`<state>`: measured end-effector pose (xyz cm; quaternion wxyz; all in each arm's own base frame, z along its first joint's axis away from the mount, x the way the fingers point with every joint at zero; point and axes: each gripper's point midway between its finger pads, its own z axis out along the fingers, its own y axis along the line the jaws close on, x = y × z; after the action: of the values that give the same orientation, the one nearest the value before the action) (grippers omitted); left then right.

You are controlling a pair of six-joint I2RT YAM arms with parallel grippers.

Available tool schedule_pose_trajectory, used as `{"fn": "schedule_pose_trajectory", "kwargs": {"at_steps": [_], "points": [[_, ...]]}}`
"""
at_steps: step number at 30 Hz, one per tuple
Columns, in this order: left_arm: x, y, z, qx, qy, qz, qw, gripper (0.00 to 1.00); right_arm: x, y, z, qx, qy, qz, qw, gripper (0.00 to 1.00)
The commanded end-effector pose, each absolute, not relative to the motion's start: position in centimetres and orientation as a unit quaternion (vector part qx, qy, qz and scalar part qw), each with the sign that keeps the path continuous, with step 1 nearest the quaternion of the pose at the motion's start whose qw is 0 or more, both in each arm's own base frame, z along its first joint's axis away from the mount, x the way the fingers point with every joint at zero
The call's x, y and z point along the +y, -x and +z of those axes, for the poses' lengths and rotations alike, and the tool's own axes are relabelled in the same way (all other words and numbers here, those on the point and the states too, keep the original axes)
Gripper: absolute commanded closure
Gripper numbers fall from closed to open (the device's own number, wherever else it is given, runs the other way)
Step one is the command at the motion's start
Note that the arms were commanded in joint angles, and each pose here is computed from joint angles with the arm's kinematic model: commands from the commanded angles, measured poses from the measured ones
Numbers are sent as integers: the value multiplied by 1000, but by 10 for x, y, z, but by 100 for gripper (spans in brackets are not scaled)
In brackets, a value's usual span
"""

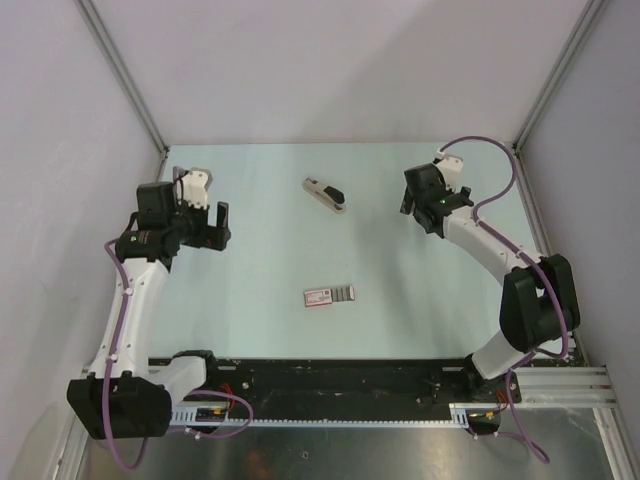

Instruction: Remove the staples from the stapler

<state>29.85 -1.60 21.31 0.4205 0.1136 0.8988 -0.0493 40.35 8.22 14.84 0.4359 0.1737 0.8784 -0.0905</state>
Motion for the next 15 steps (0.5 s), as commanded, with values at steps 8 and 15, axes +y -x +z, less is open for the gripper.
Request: {"fn": "schedule_pose_trajectory", "kwargs": {"at_steps": [8, 15], "points": [[-21, -288, 215, 910, -118, -71, 390, 1, 87, -427, 185, 855, -158, -75, 488, 1], [-28, -283, 210, 915, -114, -95, 375, 1, 83, -453, 151, 864, -160, -88, 469, 4]]}}
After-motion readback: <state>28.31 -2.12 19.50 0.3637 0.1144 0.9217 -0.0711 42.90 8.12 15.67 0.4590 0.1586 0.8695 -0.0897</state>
